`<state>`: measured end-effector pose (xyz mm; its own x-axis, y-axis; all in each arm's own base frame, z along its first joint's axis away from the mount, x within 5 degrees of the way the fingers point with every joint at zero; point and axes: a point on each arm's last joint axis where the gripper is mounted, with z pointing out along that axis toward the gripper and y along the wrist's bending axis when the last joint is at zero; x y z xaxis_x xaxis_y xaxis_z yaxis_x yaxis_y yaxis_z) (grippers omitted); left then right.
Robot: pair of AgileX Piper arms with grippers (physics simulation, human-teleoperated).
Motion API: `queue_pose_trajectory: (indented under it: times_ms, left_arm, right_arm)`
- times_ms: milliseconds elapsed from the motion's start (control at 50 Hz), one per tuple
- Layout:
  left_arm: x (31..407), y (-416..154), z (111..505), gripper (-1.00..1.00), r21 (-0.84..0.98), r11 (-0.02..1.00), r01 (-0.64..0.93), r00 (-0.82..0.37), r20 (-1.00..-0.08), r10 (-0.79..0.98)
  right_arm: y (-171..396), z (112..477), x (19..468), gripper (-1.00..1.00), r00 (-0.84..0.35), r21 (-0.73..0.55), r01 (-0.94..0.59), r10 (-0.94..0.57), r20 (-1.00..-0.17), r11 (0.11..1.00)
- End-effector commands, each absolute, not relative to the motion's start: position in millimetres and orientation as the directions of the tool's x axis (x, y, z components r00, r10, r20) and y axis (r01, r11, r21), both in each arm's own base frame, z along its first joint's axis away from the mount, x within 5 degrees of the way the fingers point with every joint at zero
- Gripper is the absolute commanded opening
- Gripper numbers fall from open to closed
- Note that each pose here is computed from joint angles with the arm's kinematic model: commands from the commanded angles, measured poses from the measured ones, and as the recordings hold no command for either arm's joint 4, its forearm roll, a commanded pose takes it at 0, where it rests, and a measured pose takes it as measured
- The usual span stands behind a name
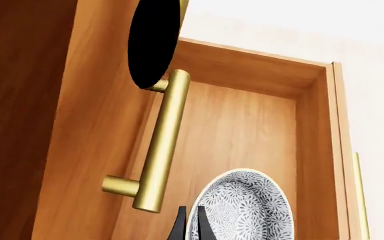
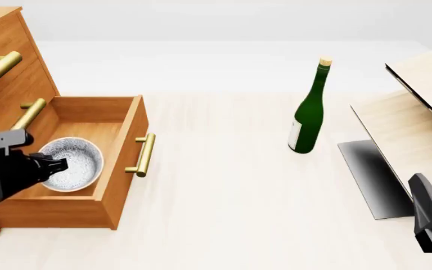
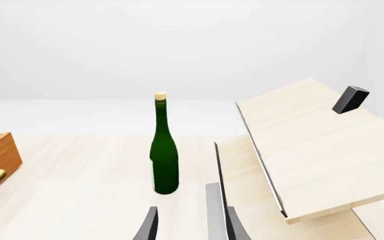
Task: Put the bowl in the bottom drawer of the cabinet and close it.
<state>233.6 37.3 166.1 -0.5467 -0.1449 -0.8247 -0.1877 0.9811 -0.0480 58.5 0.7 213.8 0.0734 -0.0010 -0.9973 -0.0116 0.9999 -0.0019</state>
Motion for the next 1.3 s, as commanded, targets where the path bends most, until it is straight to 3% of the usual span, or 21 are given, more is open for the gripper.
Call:
queue_pose_trajectory:
  times_ms: [20, 540, 560, 1300]
  left_arm:
    - [235.0, 39.2, 162.7, -1.0, -0.042, 0.98, -0.193, -0.546, -0.825, -0.143]
    - [238.6, 40.8, 155.0, -1.0, -0.046, 0.979, -0.2, -0.56, -0.815, -0.153]
    - [238.5, 41.0, 154.5, 1.0, -0.043, 0.979, -0.199, -0.561, -0.815, -0.149]
    - [227.1, 38.4, 167.0, 1.0, -0.039, 0.98, -0.193, -0.552, -0.822, -0.141]
  right_arm:
    - [0.7, 213.8, 58.5, 1.0, 0.074, -0.002, -0.012, -0.001, -0.997, 1.0]
    - [0.7, 213.8, 58.5, 1.0, 0.073, -0.002, -0.012, -0.001, -0.997, 1.0]
    - [0.7, 213.8, 58.5, 1.0, 0.073, -0.002, -0.012, -0.001, -0.997, 1.0]
    - [0.7, 213.8, 58.6, 1.0, 0.073, -0.002, -0.012, -0.001, -0.997, 1.0]
